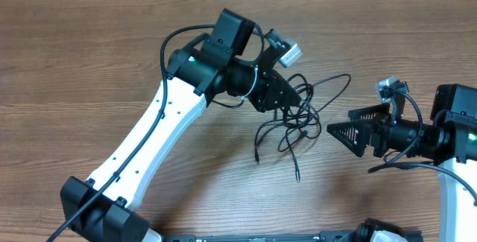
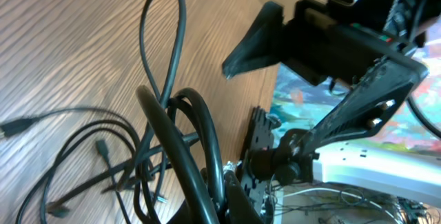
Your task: Untangle cables
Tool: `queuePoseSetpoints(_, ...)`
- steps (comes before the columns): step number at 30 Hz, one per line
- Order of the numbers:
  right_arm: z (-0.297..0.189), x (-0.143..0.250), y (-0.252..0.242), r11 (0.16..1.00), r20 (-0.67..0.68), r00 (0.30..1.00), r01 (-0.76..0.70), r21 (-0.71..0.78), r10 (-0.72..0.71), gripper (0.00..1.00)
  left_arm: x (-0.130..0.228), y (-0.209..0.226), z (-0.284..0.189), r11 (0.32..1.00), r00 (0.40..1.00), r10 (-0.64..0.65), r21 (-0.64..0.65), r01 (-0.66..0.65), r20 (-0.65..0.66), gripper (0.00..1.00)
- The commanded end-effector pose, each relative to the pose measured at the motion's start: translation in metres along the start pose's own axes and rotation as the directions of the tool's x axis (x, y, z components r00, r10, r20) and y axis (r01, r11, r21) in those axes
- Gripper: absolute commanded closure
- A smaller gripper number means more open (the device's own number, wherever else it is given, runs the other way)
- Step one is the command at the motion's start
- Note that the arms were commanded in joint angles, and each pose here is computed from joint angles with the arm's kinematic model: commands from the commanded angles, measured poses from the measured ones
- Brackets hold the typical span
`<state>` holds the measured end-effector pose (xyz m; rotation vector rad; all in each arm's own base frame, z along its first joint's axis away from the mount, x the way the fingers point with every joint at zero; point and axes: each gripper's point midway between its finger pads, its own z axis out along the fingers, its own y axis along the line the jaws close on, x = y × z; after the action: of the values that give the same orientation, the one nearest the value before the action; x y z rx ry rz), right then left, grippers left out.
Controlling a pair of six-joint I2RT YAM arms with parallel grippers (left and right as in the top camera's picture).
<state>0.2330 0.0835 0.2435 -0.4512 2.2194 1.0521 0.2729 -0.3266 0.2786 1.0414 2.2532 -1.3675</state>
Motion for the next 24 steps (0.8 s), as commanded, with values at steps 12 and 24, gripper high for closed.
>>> queuePoseSetpoints(12,0.012,-0.003,0.024,0.977,-0.025,0.979,0.199,-0.08,-0.202,0.47,-0.015,-0.05,0.003,0.979,0.991,0.124,0.155,-0.131,0.054,0.96)
queuePoseSetpoints(24,0.012,-0.002,0.024,0.978,-0.026,0.98,0.193,-0.081,-0.195,0.96,-0.015,-0.052,0.002,0.977,0.991,0.124,0.168,-0.132,0.055,0.96)
